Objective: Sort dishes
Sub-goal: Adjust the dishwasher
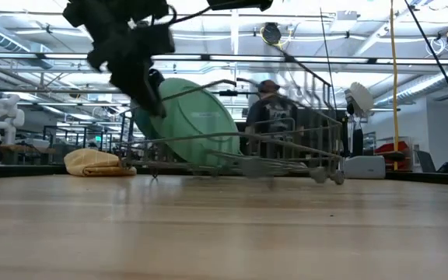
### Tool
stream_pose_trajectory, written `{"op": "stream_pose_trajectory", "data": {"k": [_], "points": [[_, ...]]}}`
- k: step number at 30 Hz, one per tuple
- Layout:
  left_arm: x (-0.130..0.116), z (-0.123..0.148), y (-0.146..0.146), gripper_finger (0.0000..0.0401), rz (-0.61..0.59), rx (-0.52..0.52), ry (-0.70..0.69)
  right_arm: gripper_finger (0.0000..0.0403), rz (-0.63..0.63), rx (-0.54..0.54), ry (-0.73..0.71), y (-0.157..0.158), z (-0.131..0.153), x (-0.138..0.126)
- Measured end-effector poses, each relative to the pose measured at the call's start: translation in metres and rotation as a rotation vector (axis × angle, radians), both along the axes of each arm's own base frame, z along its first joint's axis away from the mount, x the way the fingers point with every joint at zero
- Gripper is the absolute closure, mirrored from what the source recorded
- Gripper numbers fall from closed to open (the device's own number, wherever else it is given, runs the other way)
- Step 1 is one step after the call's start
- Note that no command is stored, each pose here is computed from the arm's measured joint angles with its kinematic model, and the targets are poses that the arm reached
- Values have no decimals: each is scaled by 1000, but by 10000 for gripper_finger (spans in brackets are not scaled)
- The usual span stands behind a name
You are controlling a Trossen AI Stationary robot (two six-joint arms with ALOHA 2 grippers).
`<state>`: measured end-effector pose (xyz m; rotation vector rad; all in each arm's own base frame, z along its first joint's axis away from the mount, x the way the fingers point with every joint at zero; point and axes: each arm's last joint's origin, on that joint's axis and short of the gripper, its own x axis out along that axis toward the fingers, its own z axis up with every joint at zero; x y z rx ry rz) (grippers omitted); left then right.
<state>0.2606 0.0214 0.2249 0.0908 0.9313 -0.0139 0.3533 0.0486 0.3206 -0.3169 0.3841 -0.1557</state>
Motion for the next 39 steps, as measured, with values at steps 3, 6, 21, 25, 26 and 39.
{"op": "stream_pose_trajectory", "data": {"k": [3,6,21,25,26,39], "points": [[10,5,-9,219,0,-102,-105,284,0,0,-1,0,0,0],[18,4,-16,219,4,-132,-150,284,0,0,-1,0,0,0],[17,43,-27,219,-63,1,-124,284,-68,199,24,3,-4,-6],[6,53,-25,219,-43,61,-39,282,-50,276,144,8,-15,-12],[3,52,-24,219,-39,72,-7,281,-45,300,167,9,-17,-13],[-11,40,-7,219,-25,199,208,277,18,410,291,32,-29,-20]]}}
